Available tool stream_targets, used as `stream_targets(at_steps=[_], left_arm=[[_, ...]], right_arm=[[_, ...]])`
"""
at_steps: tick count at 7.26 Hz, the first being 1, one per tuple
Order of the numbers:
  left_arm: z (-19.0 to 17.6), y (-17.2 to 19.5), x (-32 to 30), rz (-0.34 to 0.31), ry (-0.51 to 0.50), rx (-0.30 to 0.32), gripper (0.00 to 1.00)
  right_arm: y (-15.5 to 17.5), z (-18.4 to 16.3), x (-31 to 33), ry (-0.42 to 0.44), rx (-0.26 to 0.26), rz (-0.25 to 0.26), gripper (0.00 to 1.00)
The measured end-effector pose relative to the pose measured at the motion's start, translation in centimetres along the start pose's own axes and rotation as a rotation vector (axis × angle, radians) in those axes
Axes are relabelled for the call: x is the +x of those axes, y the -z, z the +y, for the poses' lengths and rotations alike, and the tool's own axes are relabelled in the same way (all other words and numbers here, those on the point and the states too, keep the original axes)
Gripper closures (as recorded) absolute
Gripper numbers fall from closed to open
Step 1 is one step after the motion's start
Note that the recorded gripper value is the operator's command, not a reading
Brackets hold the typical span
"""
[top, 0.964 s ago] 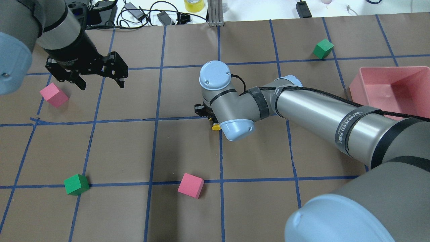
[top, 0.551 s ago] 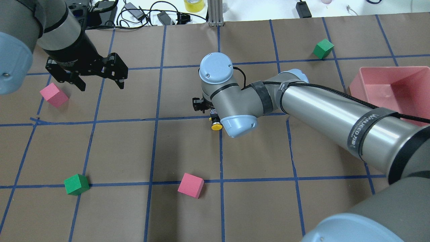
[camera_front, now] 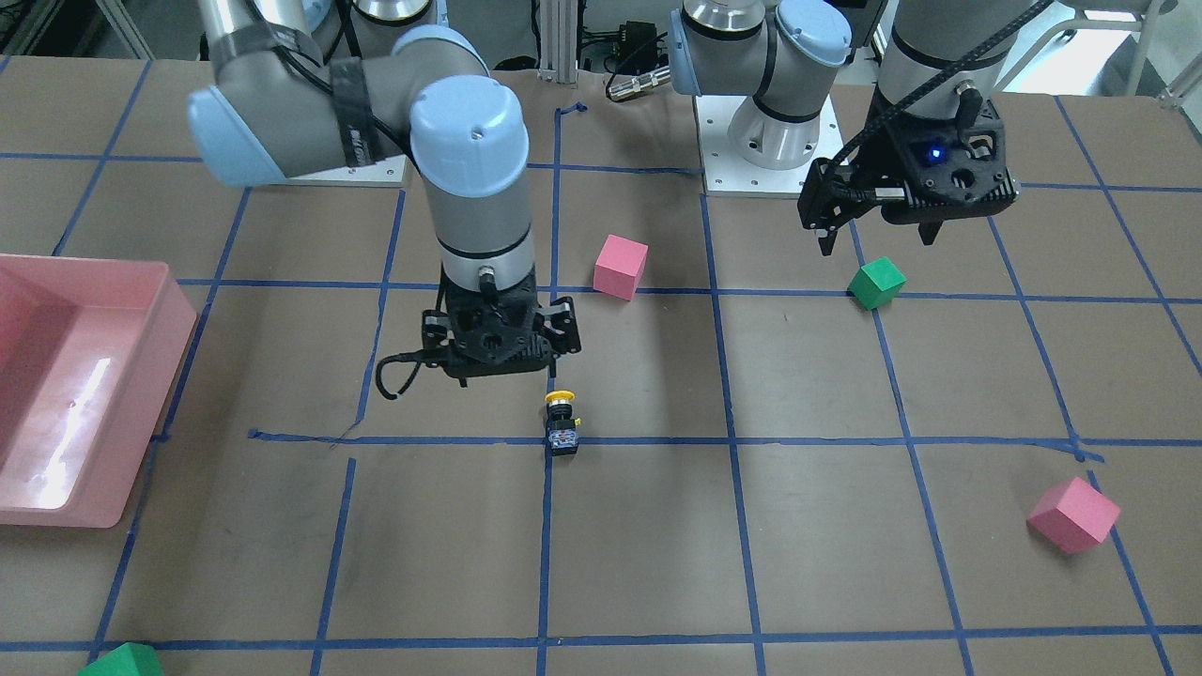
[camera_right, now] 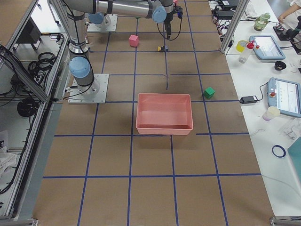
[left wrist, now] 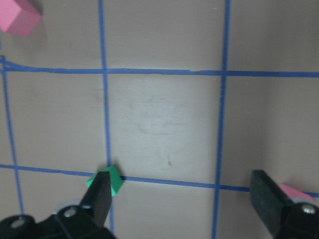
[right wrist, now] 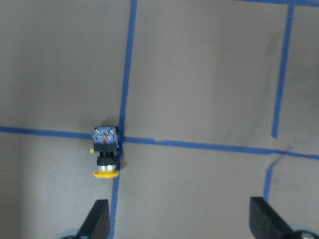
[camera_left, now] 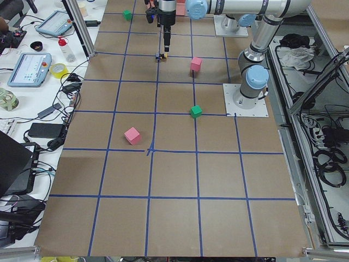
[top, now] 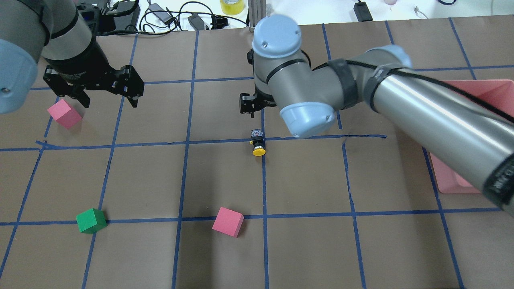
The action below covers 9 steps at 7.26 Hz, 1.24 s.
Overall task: Align button upright
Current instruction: 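Set the button down on its side and raise the right gripper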
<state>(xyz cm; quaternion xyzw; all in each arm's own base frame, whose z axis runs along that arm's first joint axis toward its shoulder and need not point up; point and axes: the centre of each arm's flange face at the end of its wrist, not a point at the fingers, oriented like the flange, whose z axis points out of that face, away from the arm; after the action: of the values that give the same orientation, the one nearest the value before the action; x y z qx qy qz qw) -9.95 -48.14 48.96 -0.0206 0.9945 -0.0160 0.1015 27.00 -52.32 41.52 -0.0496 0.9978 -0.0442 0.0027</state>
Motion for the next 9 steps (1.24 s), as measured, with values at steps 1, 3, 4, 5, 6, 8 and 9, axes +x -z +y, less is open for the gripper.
stream_targets(at_steps=[1,3,4,5,6,8,9], left_arm=[[-0.1,-0.2,0.5,0.041,0.007,-0.006,0.0],[-0.4,-1.7,1.7,0.1,0.026,-0.031,0.0],[-0.6,-2.5,2.8,0.108,0.029,-0.033,0.0],[-1.1,-3.5,4.8,0.127,0.039,-0.016,0.0],[-1.7,-5.5,7.4,0.169,0.058,0.014,0.0],[-1.7,-11.0,12.9,0.257,0.044,0.062,0.0],[-1.2,-13.5,15.6,0.291,0.034,0.076,0.0]], right_arm=[[3.9,1.7,2.8,0.013,-0.049,0.025,0.0],[8.7,4.9,6.8,0.014,-0.094,0.046,0.0],[10.0,5.5,7.5,0.005,-0.076,0.046,0.0],[11.0,5.6,8.0,-0.003,-0.039,0.044,0.0],[11.5,5.5,8.3,-0.009,-0.013,0.042,0.0],[11.8,5.1,9.3,-0.006,0.008,0.042,0.0],[11.8,4.9,10.3,0.001,0.006,0.043,0.0]])
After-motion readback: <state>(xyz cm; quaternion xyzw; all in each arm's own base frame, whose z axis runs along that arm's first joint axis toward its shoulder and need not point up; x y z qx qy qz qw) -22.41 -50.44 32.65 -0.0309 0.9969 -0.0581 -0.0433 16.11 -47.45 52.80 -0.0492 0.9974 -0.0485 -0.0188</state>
